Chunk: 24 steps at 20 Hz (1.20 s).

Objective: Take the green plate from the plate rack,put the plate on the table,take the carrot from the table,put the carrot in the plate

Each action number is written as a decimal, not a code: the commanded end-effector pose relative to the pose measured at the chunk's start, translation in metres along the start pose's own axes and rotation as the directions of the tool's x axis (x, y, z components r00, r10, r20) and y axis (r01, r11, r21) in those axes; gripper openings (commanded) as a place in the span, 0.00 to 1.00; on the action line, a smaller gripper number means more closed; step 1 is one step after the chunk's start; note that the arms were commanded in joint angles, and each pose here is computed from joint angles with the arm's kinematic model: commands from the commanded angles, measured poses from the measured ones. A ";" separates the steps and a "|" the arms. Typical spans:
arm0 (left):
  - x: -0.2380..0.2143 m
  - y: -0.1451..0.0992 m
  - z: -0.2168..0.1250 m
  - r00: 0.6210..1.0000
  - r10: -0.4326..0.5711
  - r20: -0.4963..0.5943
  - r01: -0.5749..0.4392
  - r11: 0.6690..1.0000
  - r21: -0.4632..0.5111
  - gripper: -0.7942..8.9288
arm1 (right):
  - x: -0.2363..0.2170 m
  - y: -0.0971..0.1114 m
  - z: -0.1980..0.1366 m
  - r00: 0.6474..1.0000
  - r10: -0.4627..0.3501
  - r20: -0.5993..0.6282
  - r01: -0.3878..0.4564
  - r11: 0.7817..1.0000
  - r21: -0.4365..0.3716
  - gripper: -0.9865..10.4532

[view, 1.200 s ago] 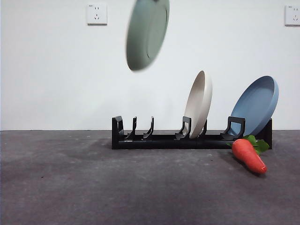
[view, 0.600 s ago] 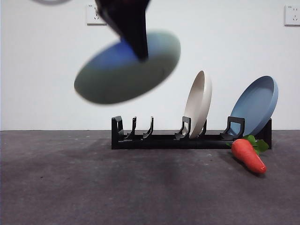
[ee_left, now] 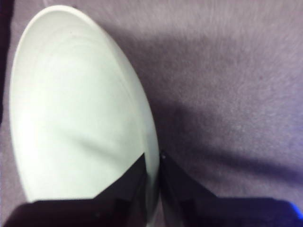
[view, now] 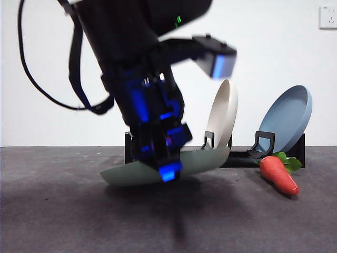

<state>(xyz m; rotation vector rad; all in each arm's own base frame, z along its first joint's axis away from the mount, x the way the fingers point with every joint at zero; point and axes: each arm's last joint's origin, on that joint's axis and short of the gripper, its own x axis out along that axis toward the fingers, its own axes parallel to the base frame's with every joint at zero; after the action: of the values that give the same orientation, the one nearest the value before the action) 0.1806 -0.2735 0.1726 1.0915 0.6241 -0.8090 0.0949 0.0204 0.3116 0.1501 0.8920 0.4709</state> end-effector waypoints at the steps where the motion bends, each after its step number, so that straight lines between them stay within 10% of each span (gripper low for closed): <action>1: 0.016 -0.009 -0.001 0.999 -0.026 -0.026 0.026 0.999 0.026 0.07 | -0.001 0.000 0.001 1.000 -0.001 0.008 0.001 1.000 0.003 0.66; 6: 0.025 -0.017 -0.003 0.992 -0.127 -0.014 0.127 0.992 0.009 0.11 | -0.001 0.000 0.001 1.000 -0.001 0.008 0.001 1.000 0.003 0.66; 9: 0.025 -0.016 -0.003 0.993 -0.117 -0.016 0.116 0.991 -0.063 0.31 | -0.001 0.000 0.001 1.000 -0.001 0.008 0.001 1.000 0.003 0.66; 15: 0.014 -0.008 0.004 0.995 -0.100 0.016 0.101 0.988 -0.119 0.31 | -0.001 0.000 0.001 1.000 -0.001 0.008 0.001 1.000 0.004 0.66; 24: -0.139 0.070 0.028 0.940 0.089 0.329 0.074 0.889 -0.451 0.31 | 0.041 -0.019 0.042 1.000 -0.005 0.004 0.005 0.999 0.034 0.66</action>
<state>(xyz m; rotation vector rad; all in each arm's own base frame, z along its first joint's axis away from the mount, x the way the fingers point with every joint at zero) 0.1616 -0.2491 0.3270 0.5596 0.4502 -0.7858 0.1531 0.0256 0.3020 0.1639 0.8951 0.4633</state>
